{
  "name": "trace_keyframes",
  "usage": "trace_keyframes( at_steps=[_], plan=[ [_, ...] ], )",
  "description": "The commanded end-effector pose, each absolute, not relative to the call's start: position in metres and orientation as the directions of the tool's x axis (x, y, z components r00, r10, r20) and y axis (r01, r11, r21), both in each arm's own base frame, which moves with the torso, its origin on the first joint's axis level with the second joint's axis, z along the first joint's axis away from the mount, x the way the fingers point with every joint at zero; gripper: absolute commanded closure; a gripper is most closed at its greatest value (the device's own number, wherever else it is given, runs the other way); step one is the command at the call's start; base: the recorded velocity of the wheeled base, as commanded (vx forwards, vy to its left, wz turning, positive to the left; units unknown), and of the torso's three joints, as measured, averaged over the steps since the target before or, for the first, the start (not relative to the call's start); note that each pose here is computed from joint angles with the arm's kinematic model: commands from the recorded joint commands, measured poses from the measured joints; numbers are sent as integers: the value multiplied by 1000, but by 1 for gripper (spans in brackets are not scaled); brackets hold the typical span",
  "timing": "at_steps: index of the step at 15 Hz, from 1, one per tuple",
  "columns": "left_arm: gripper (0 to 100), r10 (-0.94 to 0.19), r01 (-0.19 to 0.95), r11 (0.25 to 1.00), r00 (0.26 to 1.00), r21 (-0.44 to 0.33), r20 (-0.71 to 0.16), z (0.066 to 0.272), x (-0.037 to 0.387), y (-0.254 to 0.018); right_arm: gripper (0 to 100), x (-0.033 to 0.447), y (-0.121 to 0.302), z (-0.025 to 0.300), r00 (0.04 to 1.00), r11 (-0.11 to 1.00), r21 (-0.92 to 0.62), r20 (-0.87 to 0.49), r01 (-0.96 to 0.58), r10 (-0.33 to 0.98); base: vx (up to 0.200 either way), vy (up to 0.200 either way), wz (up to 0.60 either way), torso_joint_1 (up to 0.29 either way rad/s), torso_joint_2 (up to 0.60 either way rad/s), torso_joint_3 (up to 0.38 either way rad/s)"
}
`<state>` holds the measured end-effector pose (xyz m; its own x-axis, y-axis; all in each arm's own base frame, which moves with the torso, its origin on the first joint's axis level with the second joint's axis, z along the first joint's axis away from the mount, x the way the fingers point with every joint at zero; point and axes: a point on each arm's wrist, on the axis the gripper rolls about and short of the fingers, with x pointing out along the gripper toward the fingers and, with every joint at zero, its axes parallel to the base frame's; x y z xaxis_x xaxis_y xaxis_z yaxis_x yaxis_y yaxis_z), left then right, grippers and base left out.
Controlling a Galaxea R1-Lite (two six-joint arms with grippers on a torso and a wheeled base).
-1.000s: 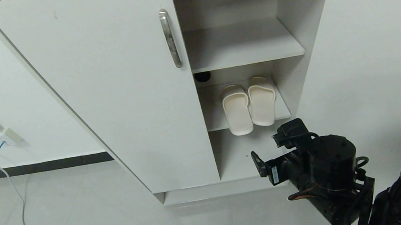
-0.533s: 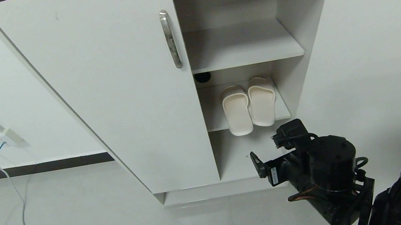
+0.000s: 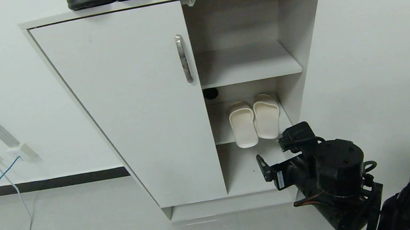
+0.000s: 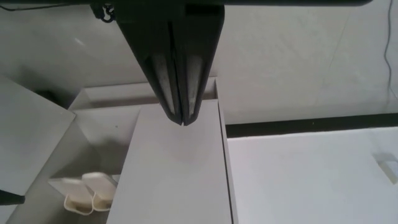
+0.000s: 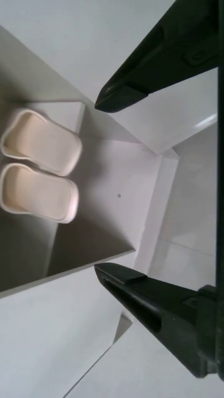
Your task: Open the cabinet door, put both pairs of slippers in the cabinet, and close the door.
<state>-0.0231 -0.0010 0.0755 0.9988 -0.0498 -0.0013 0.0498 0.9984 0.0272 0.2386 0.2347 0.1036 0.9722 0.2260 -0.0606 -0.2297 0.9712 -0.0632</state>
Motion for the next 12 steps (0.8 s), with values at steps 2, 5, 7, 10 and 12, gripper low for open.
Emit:
trace_keyframes(
  at_steps=[2, 5, 7, 10, 12],
  plan=[
    [100, -49, 49, 998, 999, 27, -3, 75, -23, -1, 0, 239, 235, 103, 972, 971, -62, -56, -230, 227, 0, 0, 0, 0, 0, 200],
    [100, -49, 49, 998, 999, 26, -3, 75, -23, -1, 0, 238, 236, 103, 971, 970, -62, -55, -234, 231, 0, 0, 0, 2, 4, 199],
    [100, -51, 51, 998, 999, 26, -3, 75, -23, -1, 0, 237, 237, 103, 970, 969, -68, -56, -239, 236, 0, 0, 0, -2, 0, 163],
    [100, -49, 49, 998, 999, 26, -3, 75, -23, -1, 0, 235, 240, 103, 968, 966, -68, -56, -248, 245, 0, 0, 0, 2, -2, 25],
    [100, -49, 49, 998, 999, 26, -3, 75, -23, -1, 0, 234, 240, 102, 968, 966, -69, -58, -250, 246, 0, 200, 0, 5, 5, 12]
  ],
)
